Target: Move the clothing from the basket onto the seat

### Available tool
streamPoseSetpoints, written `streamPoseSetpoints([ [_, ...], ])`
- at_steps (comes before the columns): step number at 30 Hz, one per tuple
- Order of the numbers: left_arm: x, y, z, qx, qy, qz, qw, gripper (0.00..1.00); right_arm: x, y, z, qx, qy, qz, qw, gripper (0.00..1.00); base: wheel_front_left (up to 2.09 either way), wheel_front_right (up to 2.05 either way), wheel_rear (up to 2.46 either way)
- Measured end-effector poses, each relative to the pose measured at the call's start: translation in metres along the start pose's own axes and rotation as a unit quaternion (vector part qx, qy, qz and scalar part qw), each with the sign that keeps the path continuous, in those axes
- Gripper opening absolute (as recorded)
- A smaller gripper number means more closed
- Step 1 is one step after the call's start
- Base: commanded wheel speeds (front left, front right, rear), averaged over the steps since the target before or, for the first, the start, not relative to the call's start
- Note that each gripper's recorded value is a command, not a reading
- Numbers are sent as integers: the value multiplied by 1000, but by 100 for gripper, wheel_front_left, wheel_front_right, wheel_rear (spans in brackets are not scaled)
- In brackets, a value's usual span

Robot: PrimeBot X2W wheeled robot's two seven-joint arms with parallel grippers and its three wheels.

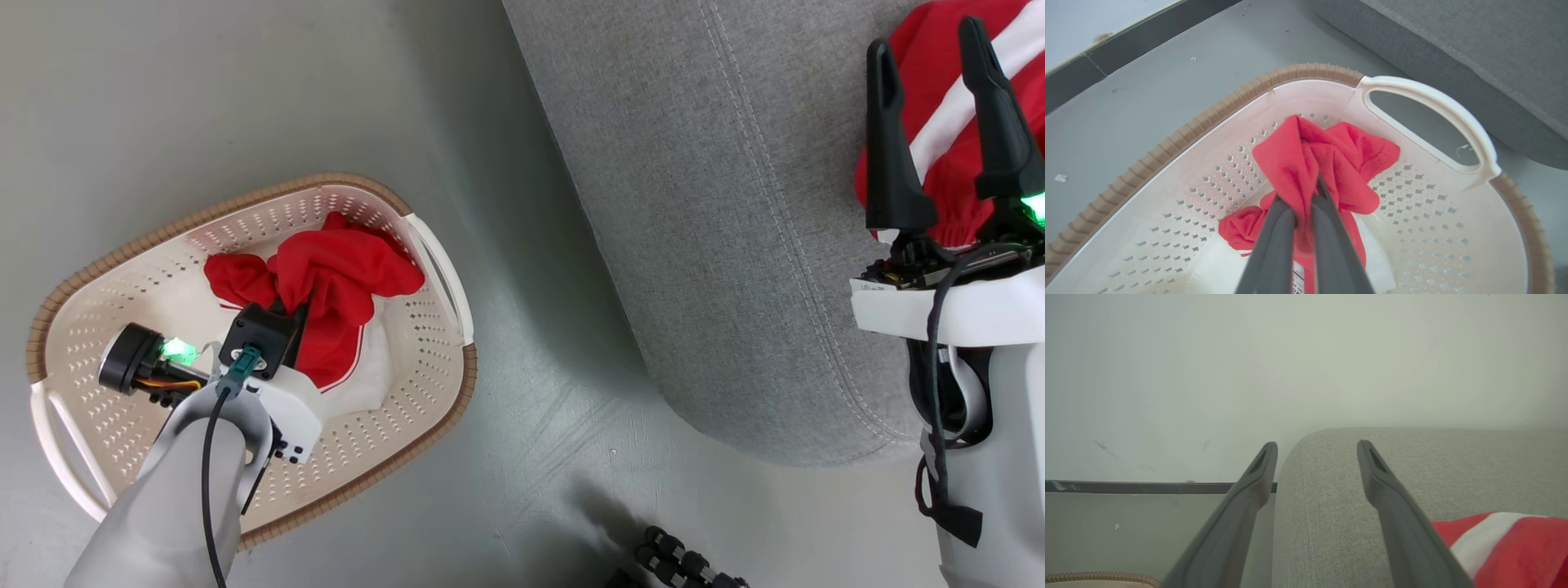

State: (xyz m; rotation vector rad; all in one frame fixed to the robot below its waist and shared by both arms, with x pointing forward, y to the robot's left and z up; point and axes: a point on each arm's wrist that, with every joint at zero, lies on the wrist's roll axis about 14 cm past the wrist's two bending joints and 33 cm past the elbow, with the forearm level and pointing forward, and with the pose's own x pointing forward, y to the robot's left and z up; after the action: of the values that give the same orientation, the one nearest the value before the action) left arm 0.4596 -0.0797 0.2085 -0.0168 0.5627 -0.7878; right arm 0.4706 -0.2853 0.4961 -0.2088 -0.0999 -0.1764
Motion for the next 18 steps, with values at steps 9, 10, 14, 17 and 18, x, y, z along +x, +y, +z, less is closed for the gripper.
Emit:
streamPoseSetpoints([
  [9,-16,31,65,-5,-95,60,994,0,3,6,6,1,-10,8,1000,100,0,0,0],
  [10,-18,35,73,-3,-106,66,992,0,4,7,8,2,-12,10,1000,100,0,0,0],
  [14,-34,46,95,-6,-140,92,986,0,7,12,14,7,-22,17,1000,100,0,0,0],
  [17,-48,55,113,-4,-166,113,980,0,10,19,20,10,-30,26,999,100,0,0,0],
  [18,-52,58,120,-3,-176,117,977,0,10,22,20,11,-30,30,999,100,0,0,0],
])
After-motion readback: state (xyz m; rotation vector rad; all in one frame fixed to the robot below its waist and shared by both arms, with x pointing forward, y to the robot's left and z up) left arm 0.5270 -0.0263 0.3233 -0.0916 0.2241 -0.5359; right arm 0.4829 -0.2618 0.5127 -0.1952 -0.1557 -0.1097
